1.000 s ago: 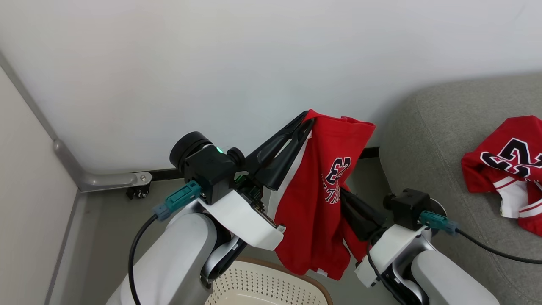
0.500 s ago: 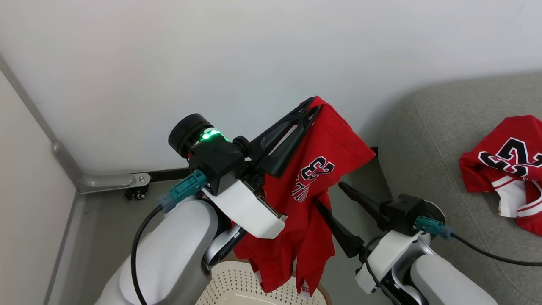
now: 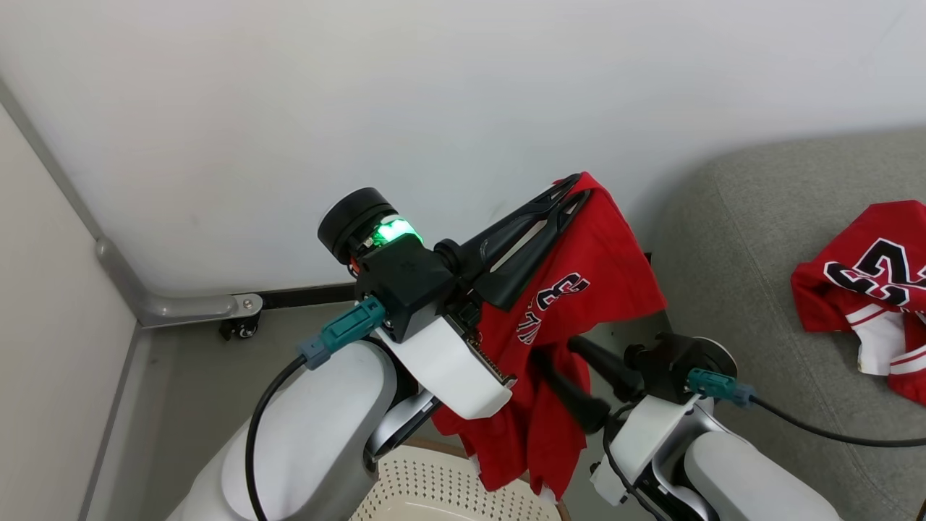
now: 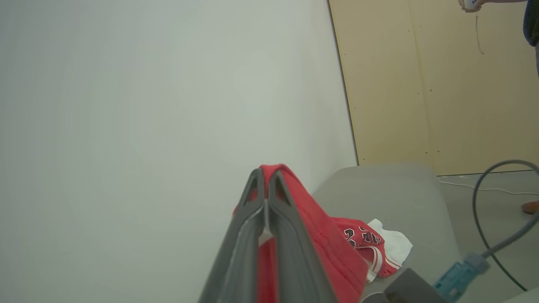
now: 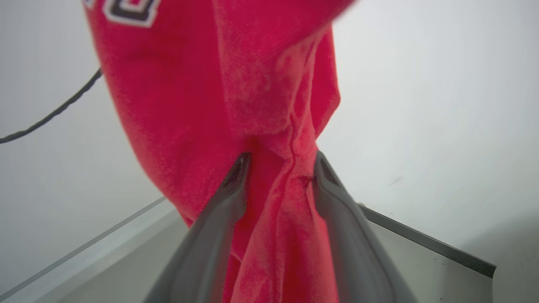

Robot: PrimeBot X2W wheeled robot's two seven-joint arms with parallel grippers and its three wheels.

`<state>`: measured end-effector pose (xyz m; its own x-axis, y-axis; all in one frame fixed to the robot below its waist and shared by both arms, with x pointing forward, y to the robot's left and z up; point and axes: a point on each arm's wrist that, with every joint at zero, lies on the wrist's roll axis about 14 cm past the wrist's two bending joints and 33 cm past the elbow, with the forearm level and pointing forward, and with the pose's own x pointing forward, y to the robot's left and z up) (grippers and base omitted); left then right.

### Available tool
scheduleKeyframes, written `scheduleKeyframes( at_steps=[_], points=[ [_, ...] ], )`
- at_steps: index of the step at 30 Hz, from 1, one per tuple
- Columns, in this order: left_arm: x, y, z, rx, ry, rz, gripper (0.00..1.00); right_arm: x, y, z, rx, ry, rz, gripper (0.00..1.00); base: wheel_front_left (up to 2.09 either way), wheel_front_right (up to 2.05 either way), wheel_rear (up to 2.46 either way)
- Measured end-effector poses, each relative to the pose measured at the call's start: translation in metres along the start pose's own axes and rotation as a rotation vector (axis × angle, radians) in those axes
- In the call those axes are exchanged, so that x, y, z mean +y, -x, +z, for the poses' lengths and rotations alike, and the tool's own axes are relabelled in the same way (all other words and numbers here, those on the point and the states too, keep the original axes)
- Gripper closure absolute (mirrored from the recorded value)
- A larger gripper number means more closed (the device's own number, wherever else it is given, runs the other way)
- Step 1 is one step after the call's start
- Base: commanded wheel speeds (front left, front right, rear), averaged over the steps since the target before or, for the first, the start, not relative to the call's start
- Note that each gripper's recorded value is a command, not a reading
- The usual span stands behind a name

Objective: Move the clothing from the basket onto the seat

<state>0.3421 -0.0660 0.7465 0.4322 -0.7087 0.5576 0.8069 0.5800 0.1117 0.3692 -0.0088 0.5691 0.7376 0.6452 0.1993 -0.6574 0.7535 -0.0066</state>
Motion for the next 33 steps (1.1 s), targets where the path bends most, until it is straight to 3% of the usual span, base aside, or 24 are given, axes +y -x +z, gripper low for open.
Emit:
scheduleKeyframes(
  at_steps=[10,17,18,20,21,22,23,28,33],
  points=[
    [0.013,0.004,-0.004,0.017,0.005,0.037,1.00,-0.024,-0.002,0.020,-0.058,0.016,-0.066,1.00,0.00,0.00,0.00],
    [0.062,0.034,-0.033,0.108,0.021,0.231,1.00,-0.047,0.005,0.039,-0.127,-0.028,-0.157,1.00,0.00,0.00,0.00],
    [0.070,0.042,-0.040,0.130,0.025,0.265,0.93,-0.050,0.008,0.039,-0.132,-0.039,-0.172,1.00,0.00,0.00,0.00],
    [0.084,0.059,-0.053,0.174,0.036,0.333,0.62,-0.056,0.013,0.040,-0.141,-0.060,-0.199,1.00,0.00,0.00,0.00],
    [0.092,0.068,-0.059,0.197,0.037,0.371,0.51,-0.059,0.015,0.040,-0.145,-0.069,-0.213,1.00,0.00,0.00,0.00],
    [0.099,0.078,-0.065,0.219,0.043,0.408,0.11,-0.062,0.018,0.040,-0.148,-0.075,-0.225,1.00,0.00,0.00,0.00],
    [0.106,0.087,-0.071,0.238,0.053,0.445,0.00,-0.065,0.020,0.040,-0.150,-0.079,-0.238,1.00,0.00,0.00,0.00],
    [0.124,0.140,-0.105,0.352,0.120,0.609,0.00,-0.074,0.029,0.041,-0.158,-0.089,-0.278,1.00,0.00,0.00,0.00],
    [0.145,0.180,-0.108,0.346,0.123,0.761,0.00,-0.090,0.045,0.038,-0.152,-0.087,-0.339,1.00,0.00,0.00,0.00]
  ],
)
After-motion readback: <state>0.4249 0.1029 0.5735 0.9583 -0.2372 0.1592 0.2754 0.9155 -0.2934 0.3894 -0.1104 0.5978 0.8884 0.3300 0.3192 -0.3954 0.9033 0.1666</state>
